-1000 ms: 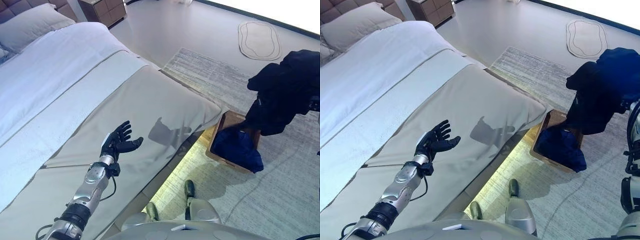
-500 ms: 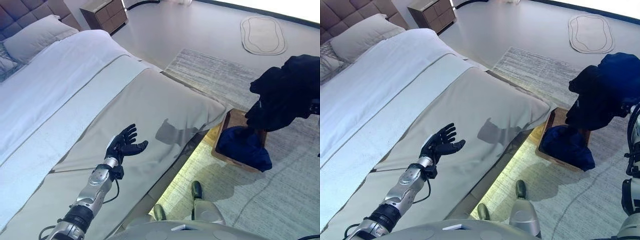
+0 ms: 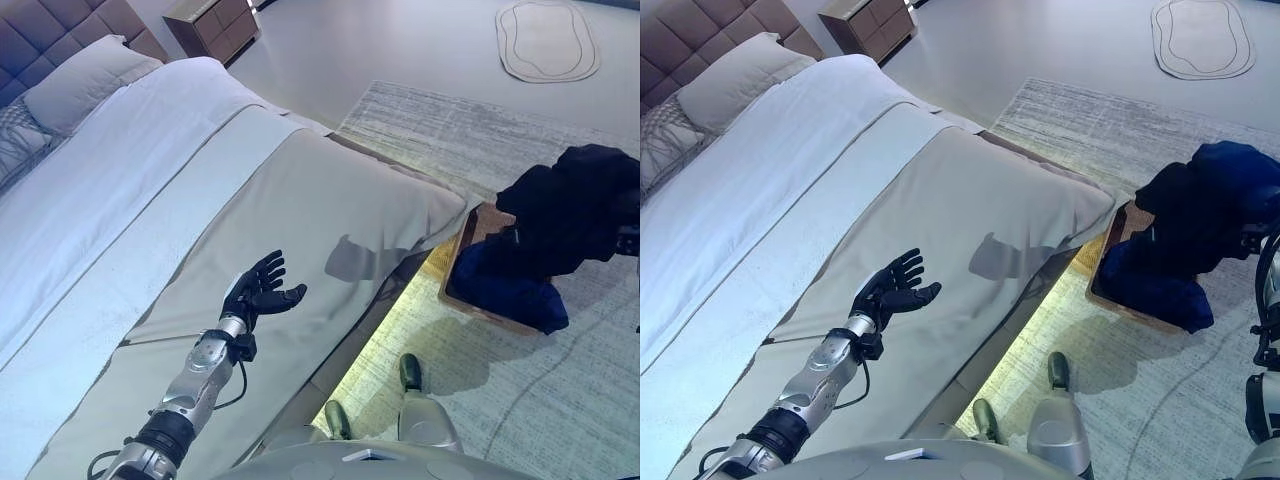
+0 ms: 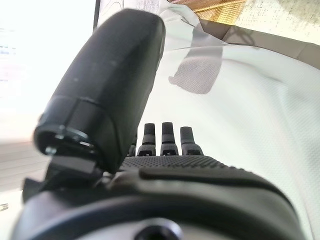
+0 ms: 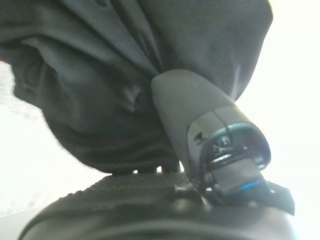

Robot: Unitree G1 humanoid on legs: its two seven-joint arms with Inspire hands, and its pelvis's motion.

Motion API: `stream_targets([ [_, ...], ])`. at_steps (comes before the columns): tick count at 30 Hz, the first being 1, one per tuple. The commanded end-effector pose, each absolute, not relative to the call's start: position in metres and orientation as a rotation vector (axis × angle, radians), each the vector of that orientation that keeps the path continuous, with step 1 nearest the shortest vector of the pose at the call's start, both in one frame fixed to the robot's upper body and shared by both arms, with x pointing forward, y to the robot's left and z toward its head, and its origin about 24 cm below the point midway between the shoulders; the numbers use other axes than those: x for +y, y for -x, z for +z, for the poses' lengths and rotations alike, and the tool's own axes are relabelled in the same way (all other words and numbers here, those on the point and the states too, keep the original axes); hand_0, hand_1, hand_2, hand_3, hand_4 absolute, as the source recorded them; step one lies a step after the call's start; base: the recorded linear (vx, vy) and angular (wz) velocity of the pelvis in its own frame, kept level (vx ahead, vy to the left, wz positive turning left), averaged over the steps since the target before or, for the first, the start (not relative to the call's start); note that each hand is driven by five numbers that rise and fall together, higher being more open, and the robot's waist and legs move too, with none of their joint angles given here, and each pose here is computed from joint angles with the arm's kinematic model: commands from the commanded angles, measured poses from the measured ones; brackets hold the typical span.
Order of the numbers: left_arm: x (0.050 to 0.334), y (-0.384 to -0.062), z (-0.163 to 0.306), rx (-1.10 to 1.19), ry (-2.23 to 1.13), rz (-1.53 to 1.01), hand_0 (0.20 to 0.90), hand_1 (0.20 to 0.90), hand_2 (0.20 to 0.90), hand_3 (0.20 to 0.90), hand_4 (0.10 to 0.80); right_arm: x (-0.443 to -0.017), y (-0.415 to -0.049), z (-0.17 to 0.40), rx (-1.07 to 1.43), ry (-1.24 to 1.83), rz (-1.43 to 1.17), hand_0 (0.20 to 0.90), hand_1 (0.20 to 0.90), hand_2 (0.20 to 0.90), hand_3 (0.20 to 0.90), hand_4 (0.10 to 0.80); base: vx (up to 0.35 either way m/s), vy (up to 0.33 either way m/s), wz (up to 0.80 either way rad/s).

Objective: Pick up the clothes from the bed and place them into the basket

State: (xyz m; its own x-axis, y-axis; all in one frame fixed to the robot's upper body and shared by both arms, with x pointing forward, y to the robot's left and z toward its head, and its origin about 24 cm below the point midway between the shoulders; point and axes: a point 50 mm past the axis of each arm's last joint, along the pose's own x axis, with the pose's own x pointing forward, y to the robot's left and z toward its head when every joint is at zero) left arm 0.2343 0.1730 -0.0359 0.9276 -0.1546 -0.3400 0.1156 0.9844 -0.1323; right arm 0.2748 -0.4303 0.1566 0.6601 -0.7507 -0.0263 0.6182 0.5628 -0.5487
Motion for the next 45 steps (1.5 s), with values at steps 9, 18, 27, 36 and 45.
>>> stream_targets([
  [9,0.191,-0.249,-0.011,0.226,0.031,-0.132,0.900,0.900,0.900,0.900,0.800,-0.425,-0.281,0.182,0.133,0.590,-0.768,0.900,0.900,0.900,0.900,0.800,0.000,0.000,0.00],
  [18,0.193,-0.247,-0.011,0.231,0.028,-0.129,0.900,0.900,0.900,0.900,0.800,-0.423,-0.281,0.179,0.131,0.590,-0.743,0.900,0.900,0.900,0.900,0.800,0.007,0.003,0.00],
  [27,0.197,-0.244,-0.014,0.245,0.021,-0.124,0.900,0.900,0.900,0.900,0.800,-0.414,-0.285,0.172,0.130,0.578,-0.666,0.900,0.900,0.900,0.900,0.800,0.012,0.001,0.00],
  [36,0.203,-0.241,-0.024,0.285,-0.016,-0.074,0.900,0.900,0.900,0.900,0.800,-0.372,-0.306,0.148,0.101,0.607,-0.492,0.900,0.900,0.900,0.900,0.800,0.006,0.007,0.05],
  [45,0.207,-0.231,-0.038,0.331,-0.006,0.034,0.900,0.900,0.900,0.900,0.800,-0.310,-0.317,0.102,0.047,0.597,-0.349,0.900,0.900,0.900,0.900,0.800,-0.018,0.036,0.15],
])
